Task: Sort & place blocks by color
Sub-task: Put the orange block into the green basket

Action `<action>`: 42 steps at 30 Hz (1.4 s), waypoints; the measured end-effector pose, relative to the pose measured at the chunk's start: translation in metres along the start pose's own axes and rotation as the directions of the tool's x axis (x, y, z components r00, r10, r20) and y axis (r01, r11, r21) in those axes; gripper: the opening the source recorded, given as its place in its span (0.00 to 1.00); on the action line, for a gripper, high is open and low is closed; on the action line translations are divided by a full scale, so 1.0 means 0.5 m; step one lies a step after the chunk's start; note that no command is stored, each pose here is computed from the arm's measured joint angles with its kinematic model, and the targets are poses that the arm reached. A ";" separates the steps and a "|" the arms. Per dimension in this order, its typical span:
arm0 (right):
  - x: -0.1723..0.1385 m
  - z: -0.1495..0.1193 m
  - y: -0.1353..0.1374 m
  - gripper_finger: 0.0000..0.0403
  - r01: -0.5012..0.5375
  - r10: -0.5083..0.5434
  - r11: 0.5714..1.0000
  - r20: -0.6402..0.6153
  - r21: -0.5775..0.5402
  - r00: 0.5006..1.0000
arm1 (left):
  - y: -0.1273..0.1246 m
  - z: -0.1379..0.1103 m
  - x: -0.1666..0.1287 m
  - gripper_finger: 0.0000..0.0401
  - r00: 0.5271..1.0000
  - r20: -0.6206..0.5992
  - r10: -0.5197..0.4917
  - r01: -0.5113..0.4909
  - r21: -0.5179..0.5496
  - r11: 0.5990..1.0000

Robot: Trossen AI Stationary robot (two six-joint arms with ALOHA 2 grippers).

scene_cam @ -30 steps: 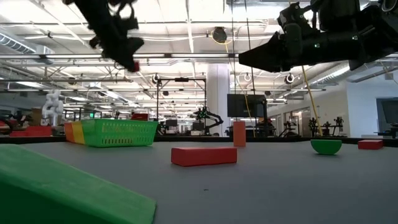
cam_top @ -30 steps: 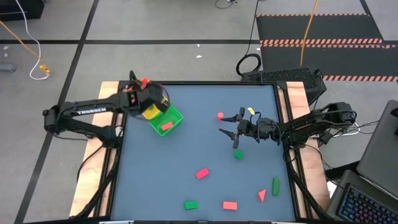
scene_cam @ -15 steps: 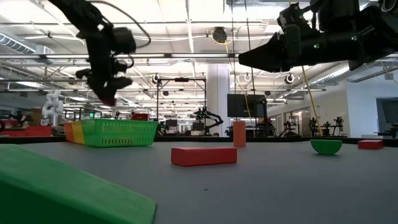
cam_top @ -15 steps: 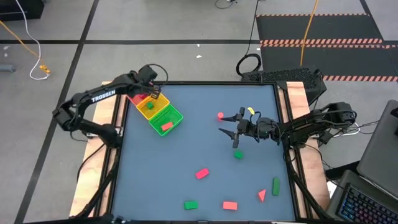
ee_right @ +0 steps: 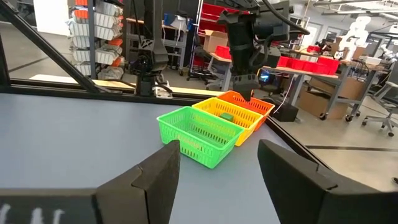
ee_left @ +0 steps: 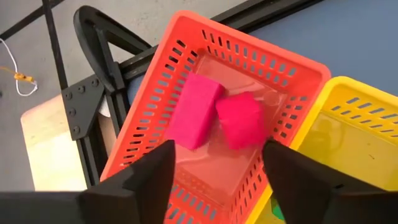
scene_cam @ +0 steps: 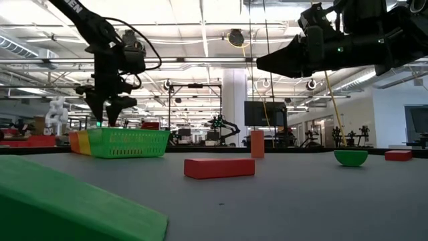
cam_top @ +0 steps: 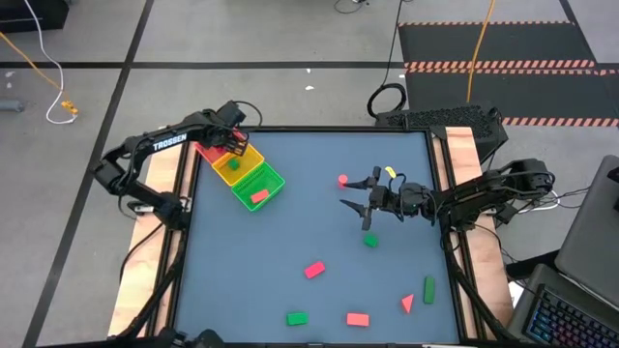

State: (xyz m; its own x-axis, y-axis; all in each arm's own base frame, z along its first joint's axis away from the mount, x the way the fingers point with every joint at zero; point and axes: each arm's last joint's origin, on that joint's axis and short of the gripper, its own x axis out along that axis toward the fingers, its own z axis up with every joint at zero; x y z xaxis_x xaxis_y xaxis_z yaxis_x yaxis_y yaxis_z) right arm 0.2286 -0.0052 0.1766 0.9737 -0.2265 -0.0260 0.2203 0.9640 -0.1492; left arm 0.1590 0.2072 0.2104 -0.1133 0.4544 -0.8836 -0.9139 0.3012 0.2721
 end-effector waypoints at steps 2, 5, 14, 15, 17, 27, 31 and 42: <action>0.000 0.000 0.000 0.52 0.000 0.000 1.000 -0.002 0.000 1.000 | -0.002 0.000 -0.001 0.66 1.000 0.002 -0.001 0.001 0.010 1.000; 0.000 -0.001 0.000 0.52 0.000 0.000 1.000 -0.003 -0.001 1.000 | -0.006 -0.001 -0.003 0.73 1.000 0.006 -0.004 0.004 0.031 0.999; 0.000 -0.001 0.000 0.52 0.000 0.000 1.000 -0.003 -0.007 1.000 | -0.059 -0.006 -0.060 0.79 0.971 0.127 -0.203 0.185 0.140 0.973; 0.000 -0.001 0.000 0.52 0.000 0.000 1.000 -0.003 -0.007 1.000 | -0.070 -0.007 -0.073 0.78 0.955 0.154 -0.253 0.230 0.155 0.961; 0.000 -0.001 0.000 0.52 0.000 0.000 1.000 -0.003 -0.008 1.000 | -0.098 -0.012 -0.100 0.77 0.909 0.196 -0.367 0.328 0.208 0.922; 0.000 -0.002 -0.006 0.52 0.110 -0.110 0.994 -0.021 0.015 0.994 | -0.288 -0.137 -0.236 0.68 0.623 0.122 -0.772 0.583 0.585 0.563; -0.001 -0.012 -0.015 0.52 0.228 -0.225 0.973 -0.080 0.042 0.971 | -0.338 -0.207 -0.269 0.65 0.610 0.110 -0.785 0.569 0.628 0.531; 0.001 -0.033 -0.040 0.52 0.302 -0.281 0.947 -0.171 0.114 0.944 | -0.441 -0.360 -0.292 0.65 0.542 -0.017 -0.840 0.676 0.603 0.423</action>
State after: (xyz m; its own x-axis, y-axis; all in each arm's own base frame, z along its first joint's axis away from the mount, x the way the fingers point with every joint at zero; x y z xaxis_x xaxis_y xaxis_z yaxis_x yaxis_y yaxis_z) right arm 0.2235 -0.0271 0.1633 0.8477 -0.5085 -0.1514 0.5092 0.8599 -0.0369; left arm 0.3068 -0.0763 0.2108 0.7000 -0.0212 -0.7139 -0.2284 0.9404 -0.2518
